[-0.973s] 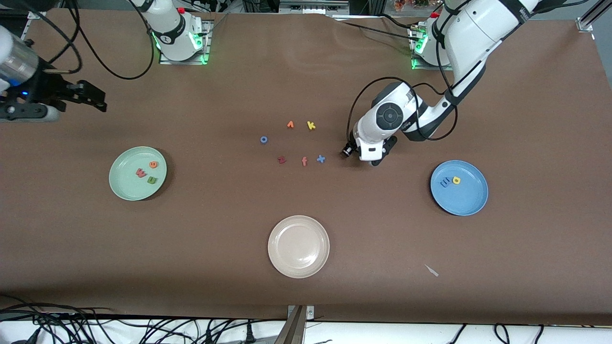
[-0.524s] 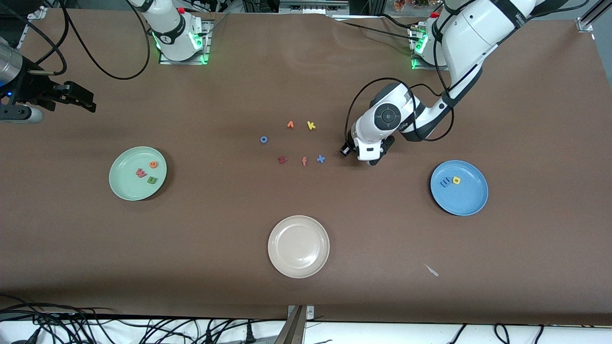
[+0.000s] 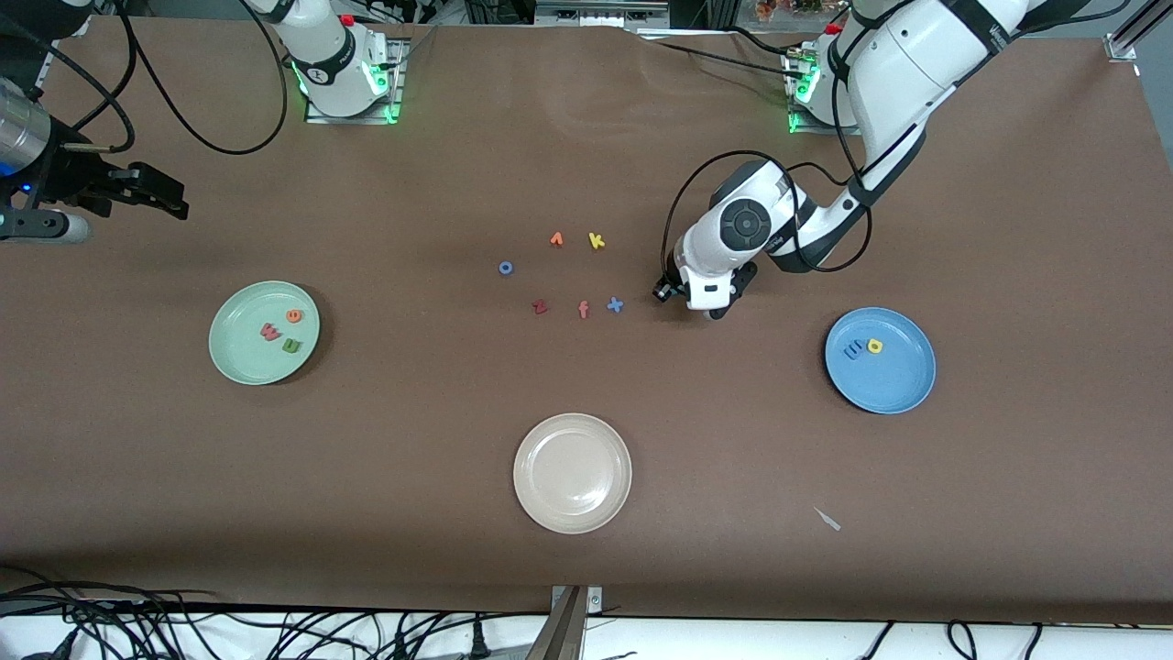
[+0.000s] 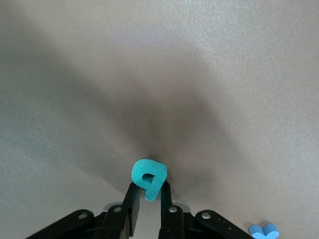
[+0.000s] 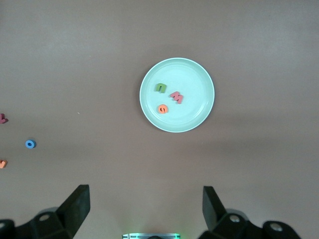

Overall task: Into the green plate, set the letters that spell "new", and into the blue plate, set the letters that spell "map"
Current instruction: 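Grasp the teal q with the left gripper and lift it, then carry the teal q with the left gripper over the blue plate, then lower the q onto the blue plate and open the left gripper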

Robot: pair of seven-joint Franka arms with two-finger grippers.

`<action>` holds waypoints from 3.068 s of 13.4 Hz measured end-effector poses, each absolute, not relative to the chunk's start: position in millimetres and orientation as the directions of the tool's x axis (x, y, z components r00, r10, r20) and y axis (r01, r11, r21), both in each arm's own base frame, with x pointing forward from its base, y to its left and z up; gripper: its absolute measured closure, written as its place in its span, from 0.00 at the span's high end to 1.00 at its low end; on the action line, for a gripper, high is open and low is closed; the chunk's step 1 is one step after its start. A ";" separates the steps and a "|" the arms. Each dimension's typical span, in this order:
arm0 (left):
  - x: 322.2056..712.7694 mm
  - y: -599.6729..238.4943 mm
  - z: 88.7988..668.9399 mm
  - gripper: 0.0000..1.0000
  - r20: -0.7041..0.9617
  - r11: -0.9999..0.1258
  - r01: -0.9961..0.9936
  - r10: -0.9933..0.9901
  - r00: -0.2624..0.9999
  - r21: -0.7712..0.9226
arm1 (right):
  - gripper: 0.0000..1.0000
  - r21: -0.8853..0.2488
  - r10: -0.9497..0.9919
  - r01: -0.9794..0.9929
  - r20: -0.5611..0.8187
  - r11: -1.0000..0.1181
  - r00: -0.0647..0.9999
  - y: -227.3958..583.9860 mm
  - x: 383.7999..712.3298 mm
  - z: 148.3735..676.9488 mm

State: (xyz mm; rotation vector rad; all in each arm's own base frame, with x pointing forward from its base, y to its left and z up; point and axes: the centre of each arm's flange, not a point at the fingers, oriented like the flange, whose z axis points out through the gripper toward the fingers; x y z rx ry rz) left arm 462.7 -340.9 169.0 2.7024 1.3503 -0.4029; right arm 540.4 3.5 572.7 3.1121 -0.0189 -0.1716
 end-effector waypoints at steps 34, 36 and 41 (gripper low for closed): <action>617.3 -6.9 237.5 0.11 -0.342 -0.918 0.385 0.393 0.854 -0.093 | 1.00 0.027 -0.004 -0.001 -0.110 -1.000 0.994 10.8 541.8 571.6; 616.4 15.5 212.2 0.11 -0.368 -0.921 0.386 0.379 0.849 -0.057 | 1.00 0.027 -0.006 -0.003 -0.110 -1.000 0.994 10.9 541.8 571.7; 620.9 15.3 213.9 0.60 -0.362 -0.929 0.368 0.354 0.862 -0.033 | 1.00 0.033 -0.031 -0.027 -0.108 -0.999 0.994 26.5 541.3 571.7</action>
